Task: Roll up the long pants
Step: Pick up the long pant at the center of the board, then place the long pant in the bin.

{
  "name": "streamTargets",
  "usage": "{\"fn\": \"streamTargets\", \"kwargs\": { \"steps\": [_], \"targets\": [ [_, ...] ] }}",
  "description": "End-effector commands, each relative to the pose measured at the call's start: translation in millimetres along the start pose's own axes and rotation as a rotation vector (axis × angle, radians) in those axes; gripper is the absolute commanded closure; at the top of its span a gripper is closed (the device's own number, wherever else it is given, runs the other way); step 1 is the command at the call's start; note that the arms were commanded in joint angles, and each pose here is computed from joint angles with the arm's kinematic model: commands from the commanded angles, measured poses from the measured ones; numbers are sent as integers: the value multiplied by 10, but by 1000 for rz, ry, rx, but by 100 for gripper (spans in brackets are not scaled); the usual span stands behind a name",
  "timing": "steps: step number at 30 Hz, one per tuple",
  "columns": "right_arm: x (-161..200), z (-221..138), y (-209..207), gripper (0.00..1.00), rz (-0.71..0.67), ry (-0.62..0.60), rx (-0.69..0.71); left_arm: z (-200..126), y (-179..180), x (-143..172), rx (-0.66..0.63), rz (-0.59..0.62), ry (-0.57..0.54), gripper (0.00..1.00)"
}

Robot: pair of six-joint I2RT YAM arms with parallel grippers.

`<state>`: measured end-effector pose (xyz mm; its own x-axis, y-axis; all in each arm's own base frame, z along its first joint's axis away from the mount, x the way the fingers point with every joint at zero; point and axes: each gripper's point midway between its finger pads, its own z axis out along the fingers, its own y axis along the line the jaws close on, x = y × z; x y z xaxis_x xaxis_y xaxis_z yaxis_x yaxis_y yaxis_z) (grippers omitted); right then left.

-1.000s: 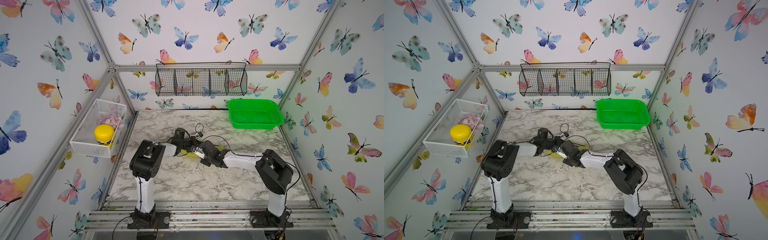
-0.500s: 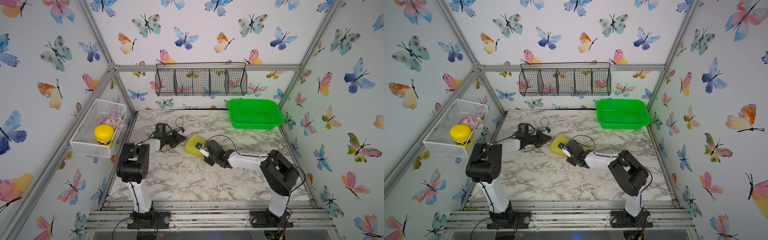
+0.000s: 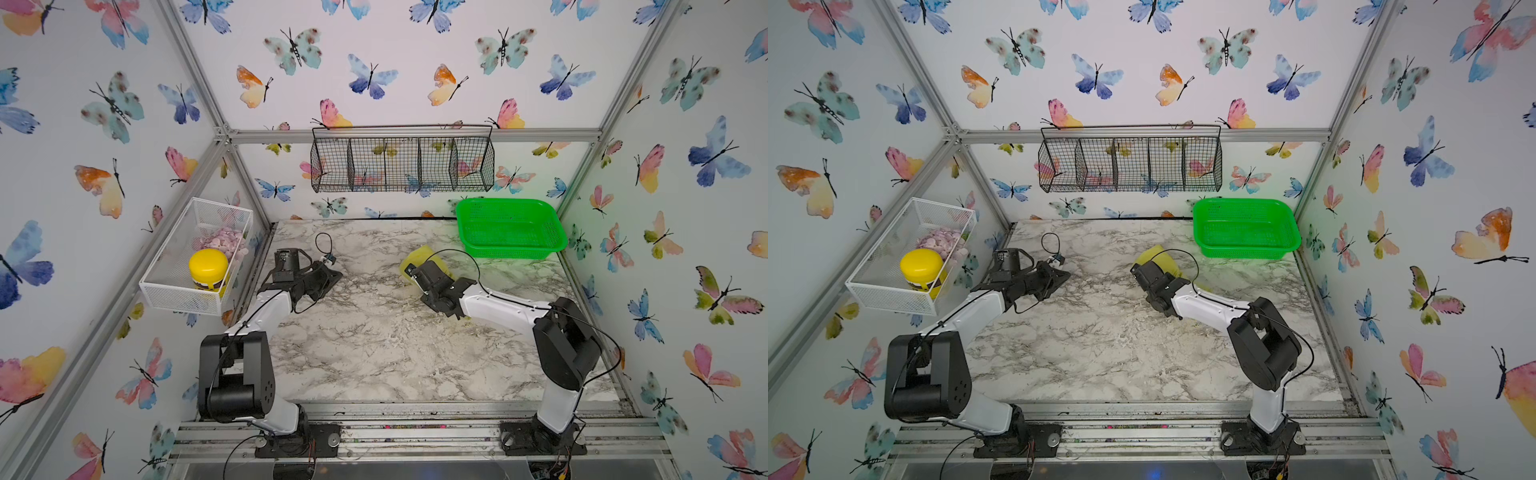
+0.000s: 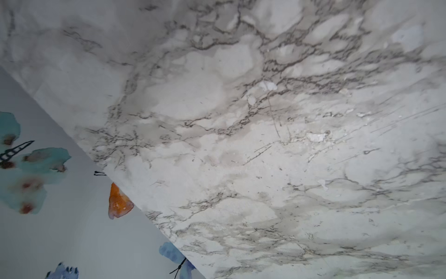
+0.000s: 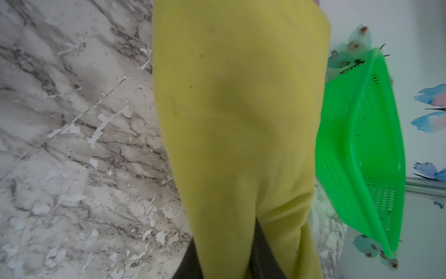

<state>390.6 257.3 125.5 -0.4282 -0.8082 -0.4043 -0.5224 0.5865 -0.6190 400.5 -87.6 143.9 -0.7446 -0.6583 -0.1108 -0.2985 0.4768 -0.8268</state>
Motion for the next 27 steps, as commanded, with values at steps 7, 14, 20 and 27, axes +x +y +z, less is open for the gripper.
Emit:
{"fn": "streamTargets", "kwargs": {
  "steps": [7, 14, 20, 27],
  "targets": [
    [-407, -685, -1224, 96, 10, -40, 426, 19, 283, 113, -34, -30, 70, 89],
    [-209, -997, -1763, 96, 81, 18, 624, 37, 377, 190, -26, -50, 116, 89],
    [82, -1327, -2432, 96, 218, 99, 824, 61, 482, 376, -10, -75, 185, 89],
    [413, -1303, -3110, 96, 350, 195, 956, 51, 505, 498, 3, -72, 236, 90]
  ]
}}
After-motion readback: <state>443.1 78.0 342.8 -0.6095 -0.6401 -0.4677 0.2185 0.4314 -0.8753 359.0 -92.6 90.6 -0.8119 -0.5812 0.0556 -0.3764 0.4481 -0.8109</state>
